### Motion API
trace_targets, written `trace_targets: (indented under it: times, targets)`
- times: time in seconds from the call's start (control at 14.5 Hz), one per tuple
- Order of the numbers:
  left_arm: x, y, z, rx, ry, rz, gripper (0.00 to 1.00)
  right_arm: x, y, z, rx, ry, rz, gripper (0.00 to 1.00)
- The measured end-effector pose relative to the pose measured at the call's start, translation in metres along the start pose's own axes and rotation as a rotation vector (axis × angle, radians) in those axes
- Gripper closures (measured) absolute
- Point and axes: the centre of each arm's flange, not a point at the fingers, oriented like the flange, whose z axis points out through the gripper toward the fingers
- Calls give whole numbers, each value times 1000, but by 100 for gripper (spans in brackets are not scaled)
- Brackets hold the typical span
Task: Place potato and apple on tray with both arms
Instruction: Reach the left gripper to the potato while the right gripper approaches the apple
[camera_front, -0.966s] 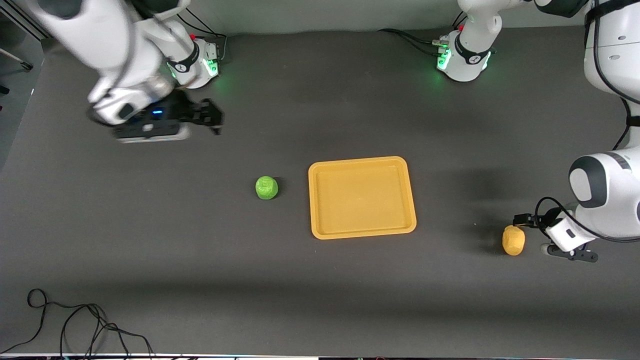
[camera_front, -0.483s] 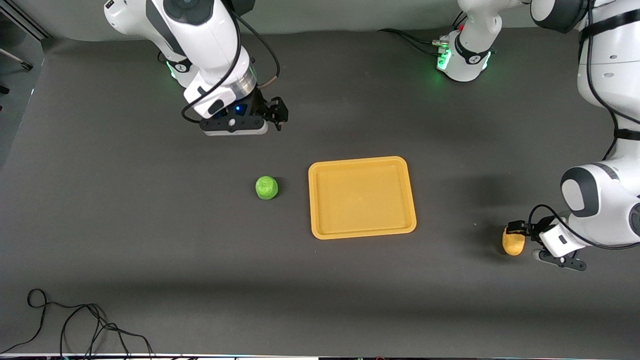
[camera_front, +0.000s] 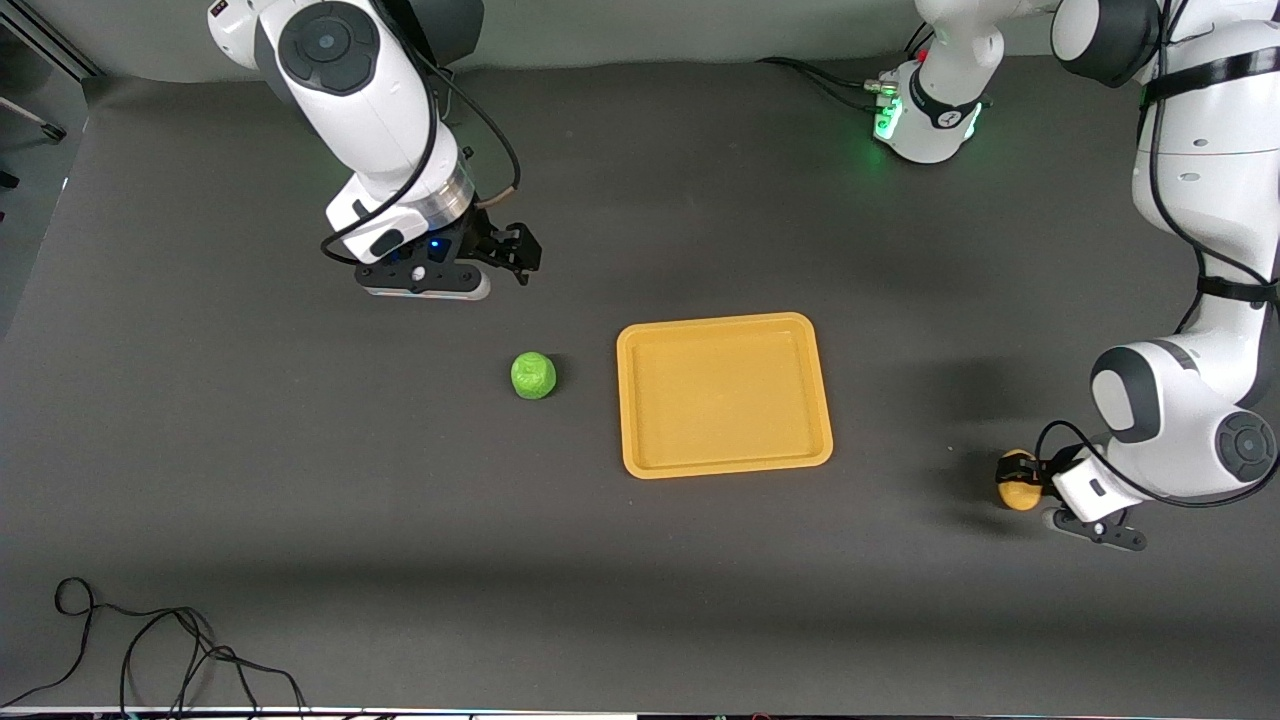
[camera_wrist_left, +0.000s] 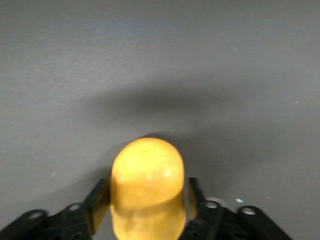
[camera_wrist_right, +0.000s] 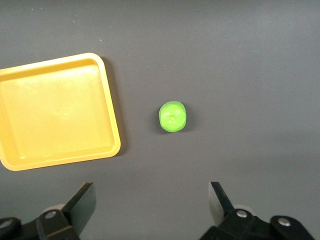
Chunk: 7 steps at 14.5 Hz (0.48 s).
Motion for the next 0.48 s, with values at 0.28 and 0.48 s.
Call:
trace_targets:
  times: [0.28, 0.48]
  targets:
    - [7, 31, -41, -47, -45, -68, 45, 5, 11, 32, 3, 7, 8, 0]
    - [5, 85, -90, -98, -98, -142, 45, 1, 17, 81, 10, 29, 7, 0]
